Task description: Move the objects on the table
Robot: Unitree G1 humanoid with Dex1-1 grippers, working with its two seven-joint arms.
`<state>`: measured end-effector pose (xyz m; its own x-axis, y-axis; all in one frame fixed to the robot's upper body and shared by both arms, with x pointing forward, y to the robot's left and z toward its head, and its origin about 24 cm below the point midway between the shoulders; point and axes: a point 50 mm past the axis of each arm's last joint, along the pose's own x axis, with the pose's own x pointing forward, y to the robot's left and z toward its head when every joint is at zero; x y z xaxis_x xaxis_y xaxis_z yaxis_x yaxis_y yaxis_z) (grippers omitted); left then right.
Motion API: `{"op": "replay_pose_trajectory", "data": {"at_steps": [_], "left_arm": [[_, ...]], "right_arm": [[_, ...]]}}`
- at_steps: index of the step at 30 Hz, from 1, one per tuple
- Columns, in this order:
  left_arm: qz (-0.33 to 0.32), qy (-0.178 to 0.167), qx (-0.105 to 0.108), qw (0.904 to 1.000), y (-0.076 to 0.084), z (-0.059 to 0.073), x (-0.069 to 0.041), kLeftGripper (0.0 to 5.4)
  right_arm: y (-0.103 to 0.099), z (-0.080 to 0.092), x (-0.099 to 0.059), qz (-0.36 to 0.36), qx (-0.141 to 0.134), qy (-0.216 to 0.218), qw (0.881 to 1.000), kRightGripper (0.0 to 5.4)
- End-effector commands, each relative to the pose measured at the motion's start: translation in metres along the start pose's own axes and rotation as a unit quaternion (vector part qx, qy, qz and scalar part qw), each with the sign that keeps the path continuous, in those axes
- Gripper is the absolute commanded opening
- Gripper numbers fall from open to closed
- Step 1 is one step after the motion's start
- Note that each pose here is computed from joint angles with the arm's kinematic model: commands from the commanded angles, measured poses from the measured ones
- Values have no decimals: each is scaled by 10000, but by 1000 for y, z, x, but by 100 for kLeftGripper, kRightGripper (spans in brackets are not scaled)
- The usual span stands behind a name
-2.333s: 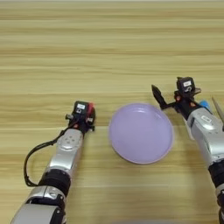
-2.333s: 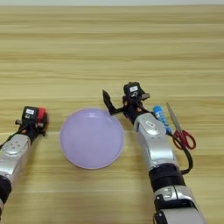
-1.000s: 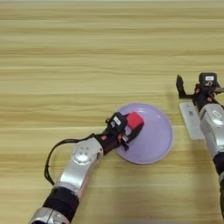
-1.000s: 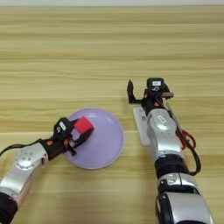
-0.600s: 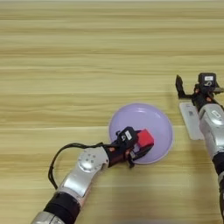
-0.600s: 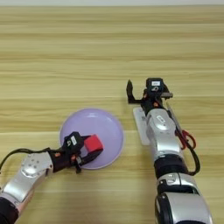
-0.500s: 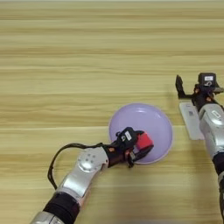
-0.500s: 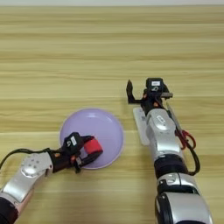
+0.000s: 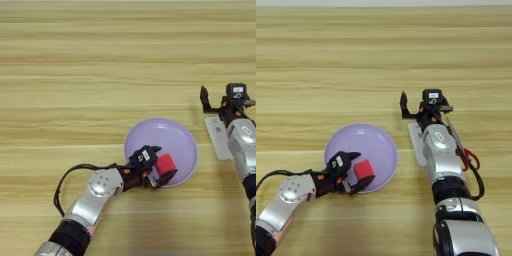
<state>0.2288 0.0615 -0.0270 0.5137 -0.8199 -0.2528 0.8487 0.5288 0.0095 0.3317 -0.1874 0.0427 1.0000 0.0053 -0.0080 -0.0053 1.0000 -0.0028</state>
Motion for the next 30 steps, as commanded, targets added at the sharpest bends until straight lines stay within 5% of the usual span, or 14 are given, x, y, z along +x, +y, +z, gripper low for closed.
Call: {"op": "replay_pose_trajectory", "data": {"at_steps": [1, 10, 30], "left_arm": [[336, -165, -137, 9992, 10, 5, 0, 444], [778, -718, -507, 9931, 23, 19, -1, 534], [794, -732, -469, 9930, 25, 19, -3, 539]], "right_arm": [[3, 3, 3, 51, -18, -27, 10000, 540], [3, 2, 3, 68, -32, -5, 10000, 540], [3, 2, 3, 68, -31, 1, 10000, 540]]}}
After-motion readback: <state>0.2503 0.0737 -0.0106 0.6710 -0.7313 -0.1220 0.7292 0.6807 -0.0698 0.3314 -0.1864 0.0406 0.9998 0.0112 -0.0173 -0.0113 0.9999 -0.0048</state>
